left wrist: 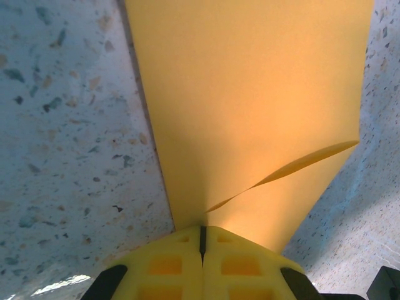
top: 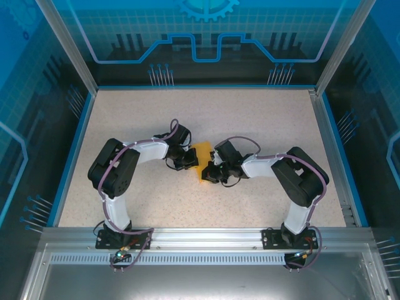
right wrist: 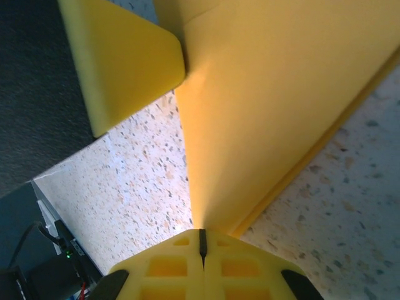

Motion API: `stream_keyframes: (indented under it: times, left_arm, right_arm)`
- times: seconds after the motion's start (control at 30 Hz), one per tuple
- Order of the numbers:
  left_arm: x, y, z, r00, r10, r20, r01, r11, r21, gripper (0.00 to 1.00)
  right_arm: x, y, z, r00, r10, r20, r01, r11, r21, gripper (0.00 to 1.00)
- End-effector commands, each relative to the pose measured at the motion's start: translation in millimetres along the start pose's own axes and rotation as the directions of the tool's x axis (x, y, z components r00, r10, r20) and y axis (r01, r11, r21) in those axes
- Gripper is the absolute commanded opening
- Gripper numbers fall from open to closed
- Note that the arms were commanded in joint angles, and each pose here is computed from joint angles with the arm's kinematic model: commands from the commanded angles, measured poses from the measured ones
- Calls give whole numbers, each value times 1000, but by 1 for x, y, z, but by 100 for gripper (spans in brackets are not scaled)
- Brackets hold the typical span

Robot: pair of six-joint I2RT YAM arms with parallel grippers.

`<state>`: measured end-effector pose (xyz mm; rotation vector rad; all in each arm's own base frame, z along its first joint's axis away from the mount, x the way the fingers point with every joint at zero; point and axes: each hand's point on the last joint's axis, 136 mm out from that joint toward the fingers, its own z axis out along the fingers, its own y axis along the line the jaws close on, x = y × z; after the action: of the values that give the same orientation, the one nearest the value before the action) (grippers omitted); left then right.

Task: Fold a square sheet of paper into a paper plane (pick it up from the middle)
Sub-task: Third fold the triangle at the center of the table.

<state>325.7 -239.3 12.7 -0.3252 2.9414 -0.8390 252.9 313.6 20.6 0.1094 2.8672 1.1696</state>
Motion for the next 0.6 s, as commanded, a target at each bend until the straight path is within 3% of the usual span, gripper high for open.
stream_keyframes:
  times: [0.0, 0.37, 0.57]
  left_arm:
    - [21, 48, 15, 998, -38, -49, 29, 986, -166, 0]
    - [22, 48, 15, 998, -37, -50, 28, 986, -166, 0]
    - [22, 47, 15, 998, -35, -49, 26, 986, -165, 0]
  right_arm:
    - [16, -17, 5, 999, 2, -46, 1, 998, 70, 2]
    - [4, 24, -12, 994, -107, 15, 107, 994, -16, 3]
    - [7, 14, 3, 996, -89, -18, 89, 996, 6, 3]
